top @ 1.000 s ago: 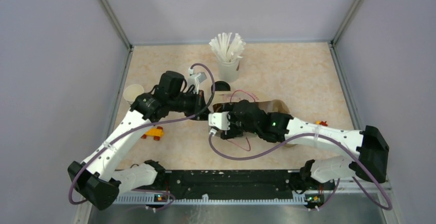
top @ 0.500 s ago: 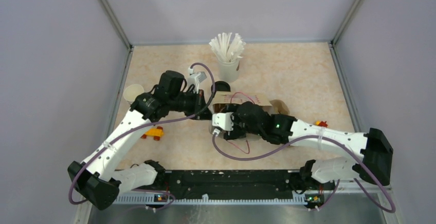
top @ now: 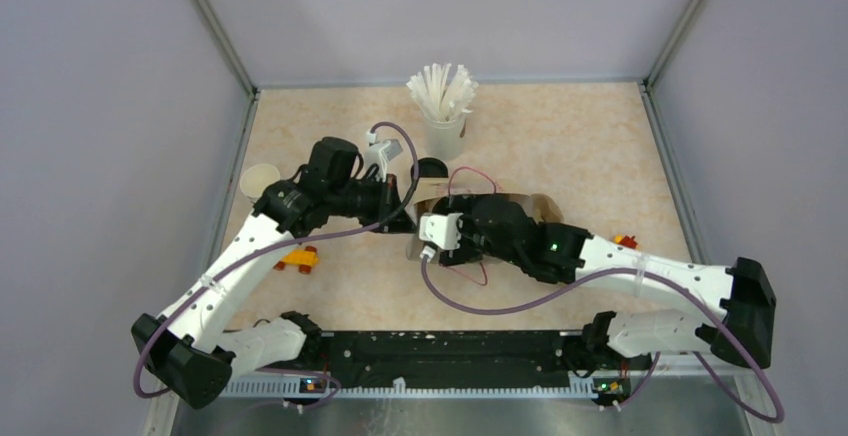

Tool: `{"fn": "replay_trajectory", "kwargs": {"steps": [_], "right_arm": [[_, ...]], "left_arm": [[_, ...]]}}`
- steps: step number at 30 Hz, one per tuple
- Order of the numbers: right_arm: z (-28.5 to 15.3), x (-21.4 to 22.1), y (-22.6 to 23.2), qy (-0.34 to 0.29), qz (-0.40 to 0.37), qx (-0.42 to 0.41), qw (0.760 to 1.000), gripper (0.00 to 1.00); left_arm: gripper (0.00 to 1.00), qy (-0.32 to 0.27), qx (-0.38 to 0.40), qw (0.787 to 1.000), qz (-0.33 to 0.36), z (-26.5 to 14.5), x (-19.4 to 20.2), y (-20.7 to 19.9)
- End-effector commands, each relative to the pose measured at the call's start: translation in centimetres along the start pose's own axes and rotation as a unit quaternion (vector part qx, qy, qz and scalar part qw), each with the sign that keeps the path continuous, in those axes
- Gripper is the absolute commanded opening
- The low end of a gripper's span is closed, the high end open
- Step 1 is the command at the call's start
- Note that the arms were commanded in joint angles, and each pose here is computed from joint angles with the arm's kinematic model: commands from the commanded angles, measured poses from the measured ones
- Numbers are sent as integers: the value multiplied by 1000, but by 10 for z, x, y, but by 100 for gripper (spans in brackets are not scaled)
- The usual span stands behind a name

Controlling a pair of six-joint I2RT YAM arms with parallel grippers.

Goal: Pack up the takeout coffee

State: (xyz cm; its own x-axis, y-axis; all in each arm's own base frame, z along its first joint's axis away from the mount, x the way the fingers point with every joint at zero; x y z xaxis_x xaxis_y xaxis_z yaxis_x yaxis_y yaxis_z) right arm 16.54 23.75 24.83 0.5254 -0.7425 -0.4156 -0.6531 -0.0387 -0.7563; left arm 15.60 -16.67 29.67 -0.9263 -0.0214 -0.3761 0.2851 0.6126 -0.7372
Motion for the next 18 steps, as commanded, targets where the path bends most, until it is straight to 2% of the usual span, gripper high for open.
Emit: {"fn": "replay_trajectory", "kwargs": {"steps": [1,7,10,18], "right_arm": [[-15,3,-15,0,2,63,998,67],[-4,18,-9,43,-21,87,995,67],[1,26,-9,57,-6,87,995,67],[11,38,4,59,7,76,995,67]], "left_arm": [[2,-15,20,999,33,-6,-9,-12],[2,-13,22,999,40,-6,-8,-12],[2,-15,27,999,42,-7,-9,-12],[2,-16,32,999,40,-6,-6,-11]]}}
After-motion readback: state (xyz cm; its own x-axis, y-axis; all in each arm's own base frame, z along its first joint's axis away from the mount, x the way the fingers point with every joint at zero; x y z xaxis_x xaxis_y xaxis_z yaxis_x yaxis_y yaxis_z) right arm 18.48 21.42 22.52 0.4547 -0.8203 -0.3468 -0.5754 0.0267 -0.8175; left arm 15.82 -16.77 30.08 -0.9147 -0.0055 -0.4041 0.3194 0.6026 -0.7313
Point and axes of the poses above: each gripper's point midway between its finger pads, its own z axis out along the fingers, its own y axis along the line the jaws close on, x = y × z, the point moved 9 cm from there along -z, back along the fingers, and after that the axes turned 13 degrees about -z, right-handed, at the moved point
